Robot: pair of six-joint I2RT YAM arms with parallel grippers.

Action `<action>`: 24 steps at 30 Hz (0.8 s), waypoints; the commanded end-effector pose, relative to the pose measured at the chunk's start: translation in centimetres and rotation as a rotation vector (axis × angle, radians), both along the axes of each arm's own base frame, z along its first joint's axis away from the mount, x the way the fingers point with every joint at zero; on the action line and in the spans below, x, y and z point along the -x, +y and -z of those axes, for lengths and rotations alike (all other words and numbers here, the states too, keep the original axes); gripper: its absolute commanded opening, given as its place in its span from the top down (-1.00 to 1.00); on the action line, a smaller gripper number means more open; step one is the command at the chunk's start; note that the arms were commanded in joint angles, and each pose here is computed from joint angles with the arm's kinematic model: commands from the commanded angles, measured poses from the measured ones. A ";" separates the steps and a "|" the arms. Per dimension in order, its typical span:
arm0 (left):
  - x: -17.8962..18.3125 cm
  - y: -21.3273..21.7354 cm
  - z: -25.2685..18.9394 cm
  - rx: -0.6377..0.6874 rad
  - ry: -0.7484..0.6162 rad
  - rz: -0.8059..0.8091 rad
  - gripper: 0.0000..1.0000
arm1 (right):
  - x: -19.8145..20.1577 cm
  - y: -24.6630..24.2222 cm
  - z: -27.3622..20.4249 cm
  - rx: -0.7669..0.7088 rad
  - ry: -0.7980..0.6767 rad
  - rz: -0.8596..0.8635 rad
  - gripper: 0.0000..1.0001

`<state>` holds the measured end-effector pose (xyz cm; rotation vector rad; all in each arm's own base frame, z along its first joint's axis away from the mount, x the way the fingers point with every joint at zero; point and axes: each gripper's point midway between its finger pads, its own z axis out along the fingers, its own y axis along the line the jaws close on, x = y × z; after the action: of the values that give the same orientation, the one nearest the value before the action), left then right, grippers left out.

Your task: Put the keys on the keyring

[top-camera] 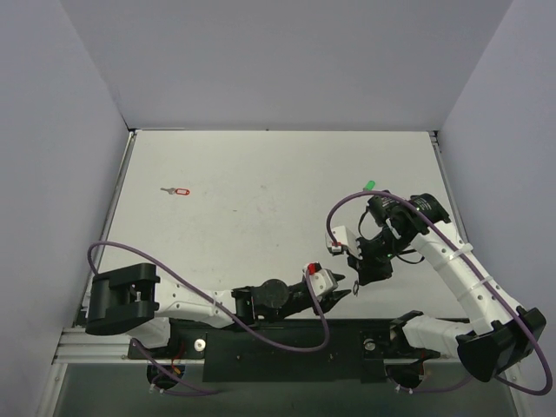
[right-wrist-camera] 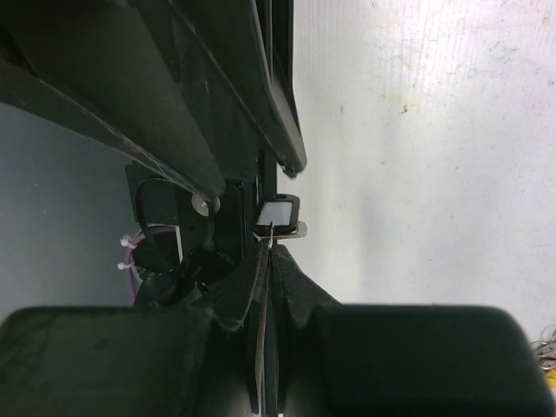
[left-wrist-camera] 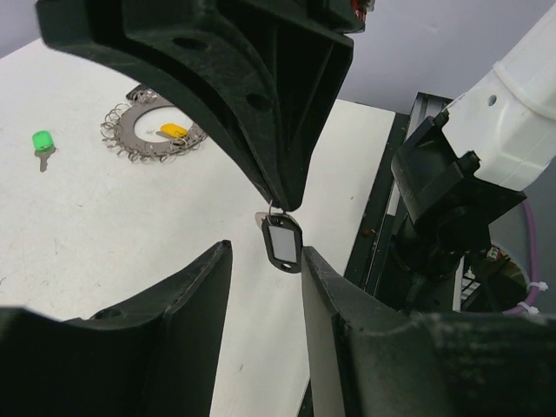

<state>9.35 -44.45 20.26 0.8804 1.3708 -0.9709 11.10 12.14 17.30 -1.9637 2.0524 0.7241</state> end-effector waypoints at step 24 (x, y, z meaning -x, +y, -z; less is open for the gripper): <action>-0.5 -3.4 -2.8 0.061 -0.098 0.010 0.41 | 1.6 -0.2 -0.6 0.001 0.056 -0.003 1.00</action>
<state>9.91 -46.85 20.17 0.9220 1.3178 -0.9159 10.87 12.14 17.33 -1.9619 2.0612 0.7346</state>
